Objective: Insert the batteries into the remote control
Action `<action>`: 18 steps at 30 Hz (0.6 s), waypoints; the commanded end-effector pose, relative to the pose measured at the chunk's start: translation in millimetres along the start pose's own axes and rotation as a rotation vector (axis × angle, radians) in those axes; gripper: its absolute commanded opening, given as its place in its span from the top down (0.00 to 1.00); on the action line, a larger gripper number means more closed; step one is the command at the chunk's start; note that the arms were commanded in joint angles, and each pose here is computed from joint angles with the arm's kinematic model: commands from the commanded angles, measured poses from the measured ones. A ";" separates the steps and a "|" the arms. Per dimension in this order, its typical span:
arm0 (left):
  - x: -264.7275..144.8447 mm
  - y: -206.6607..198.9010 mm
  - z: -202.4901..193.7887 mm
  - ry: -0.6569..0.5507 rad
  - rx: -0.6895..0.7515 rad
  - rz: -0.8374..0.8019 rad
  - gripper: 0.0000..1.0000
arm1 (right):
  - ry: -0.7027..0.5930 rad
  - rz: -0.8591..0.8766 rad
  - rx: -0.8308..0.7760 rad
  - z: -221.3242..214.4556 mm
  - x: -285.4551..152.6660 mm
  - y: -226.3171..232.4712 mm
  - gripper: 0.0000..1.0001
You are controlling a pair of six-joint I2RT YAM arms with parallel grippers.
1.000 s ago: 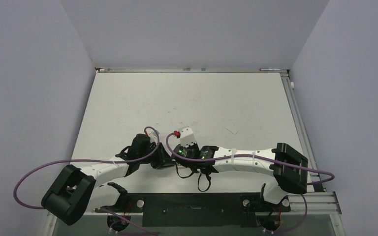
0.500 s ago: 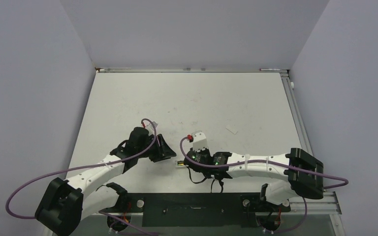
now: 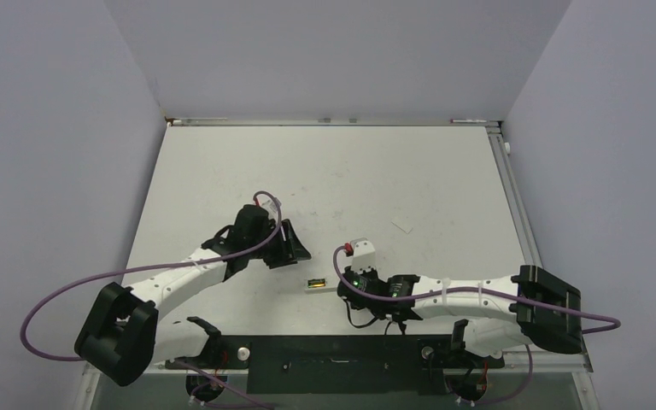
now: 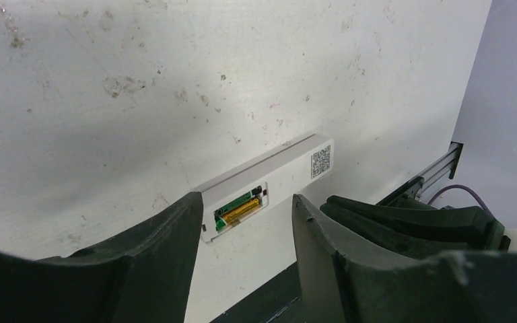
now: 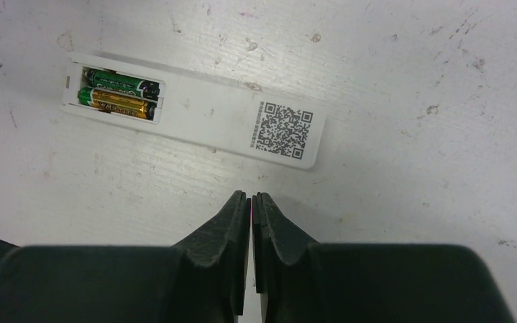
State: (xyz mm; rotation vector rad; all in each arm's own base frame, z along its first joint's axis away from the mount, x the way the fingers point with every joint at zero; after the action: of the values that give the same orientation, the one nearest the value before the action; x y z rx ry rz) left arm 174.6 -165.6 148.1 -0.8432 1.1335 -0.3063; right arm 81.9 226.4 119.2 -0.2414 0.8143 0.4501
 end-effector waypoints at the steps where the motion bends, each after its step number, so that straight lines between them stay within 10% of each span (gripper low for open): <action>1: 6.4 -14.0 10.4 -0.022 0.055 0.006 0.52 | -0.043 0.059 0.078 2.2 -0.2 6.8 0.91; 18: 50.2 -11.6 7.9 0.053 0.116 0.135 0.59 | -0.038 -0.027 0.124 -11.3 16.5 2.3 0.91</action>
State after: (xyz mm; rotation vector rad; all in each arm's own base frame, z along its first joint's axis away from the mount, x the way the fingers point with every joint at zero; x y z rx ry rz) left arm 194.8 -194.0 120.1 -0.6892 1.2403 -0.2699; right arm 78.9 226.5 101.1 -0.1603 0.8395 0.4214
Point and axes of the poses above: each gripper's point midway between its finger pads, its own x axis out along the fingers, its own y axis along the line the jaws close on, z = x × y, the point moved 10 cm from there along -x, back along the fingers, and after that the axes turned 12 degrees about -x, right-handed, at the moved point
